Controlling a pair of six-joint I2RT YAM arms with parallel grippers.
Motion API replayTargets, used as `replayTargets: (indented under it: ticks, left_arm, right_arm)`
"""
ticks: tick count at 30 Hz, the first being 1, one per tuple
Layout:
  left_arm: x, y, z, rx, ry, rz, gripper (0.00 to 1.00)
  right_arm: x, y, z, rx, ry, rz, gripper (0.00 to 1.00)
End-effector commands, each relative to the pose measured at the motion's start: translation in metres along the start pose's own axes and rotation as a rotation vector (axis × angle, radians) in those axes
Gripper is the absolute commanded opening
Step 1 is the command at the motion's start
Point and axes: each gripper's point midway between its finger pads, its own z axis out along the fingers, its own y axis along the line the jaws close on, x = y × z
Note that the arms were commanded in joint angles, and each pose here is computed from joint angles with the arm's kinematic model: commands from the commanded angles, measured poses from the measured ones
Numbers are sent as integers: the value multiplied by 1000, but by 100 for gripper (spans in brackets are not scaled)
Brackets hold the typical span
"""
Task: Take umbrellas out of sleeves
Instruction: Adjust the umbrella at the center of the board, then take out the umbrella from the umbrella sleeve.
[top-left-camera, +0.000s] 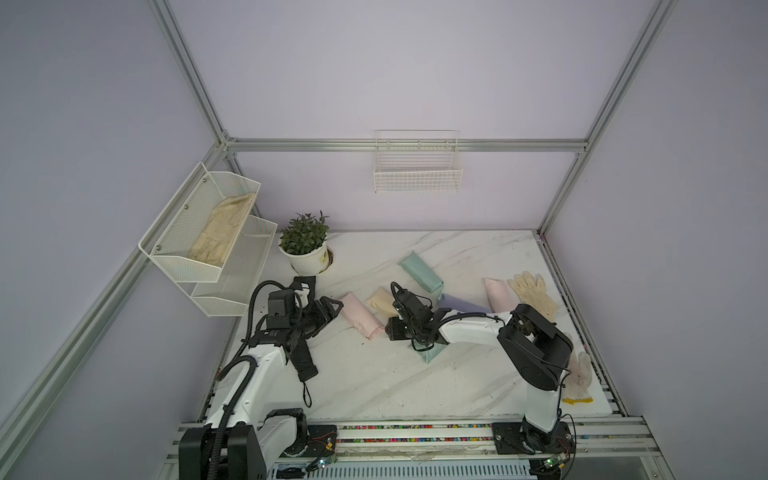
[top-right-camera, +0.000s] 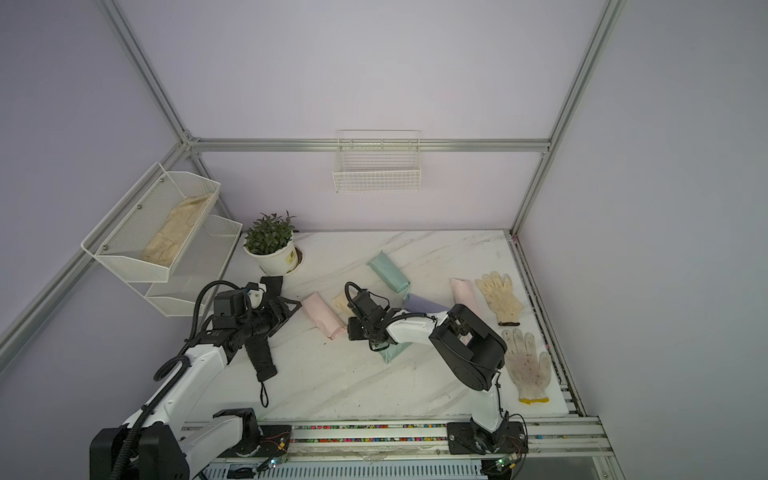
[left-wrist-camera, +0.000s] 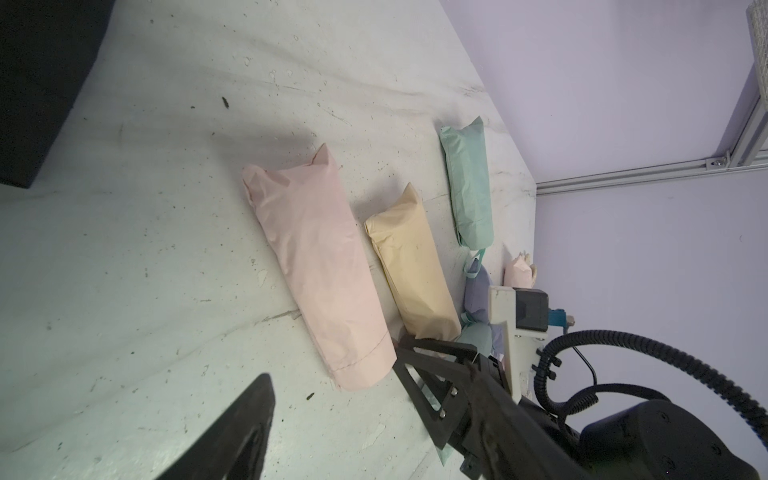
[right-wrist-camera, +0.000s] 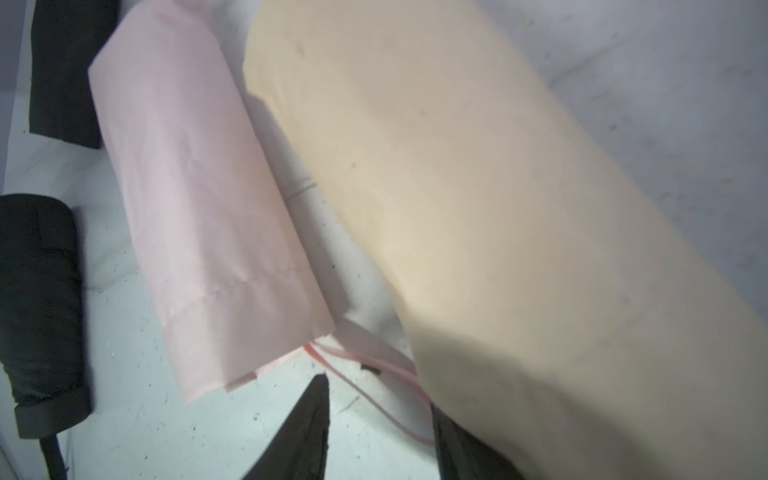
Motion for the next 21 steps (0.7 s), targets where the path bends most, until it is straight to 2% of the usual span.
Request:
replayTargets:
  ticks: [1,9,15,19,21]
  left_arm:
    - [-19,-20,-5,40,-58,41,74]
    - [-15,-18,-4,38,-58,41,74]
    - [-14,-18,-1,41,-52,37,74]
    - [-14,-19,-1,42,-57,39,74]
    - [-14,-18,-1,39,-59,35,74]
  right_arm:
    - [-1,10,-6,-42,-14,-8,43]
    - [12,6,-7,-61,13,-21,41]
    - [29,10,3,-35,64,-98,37]
    - [45,18,8,-25,86,-139,27]
    - [48,16,10,-17,90,-131,19]
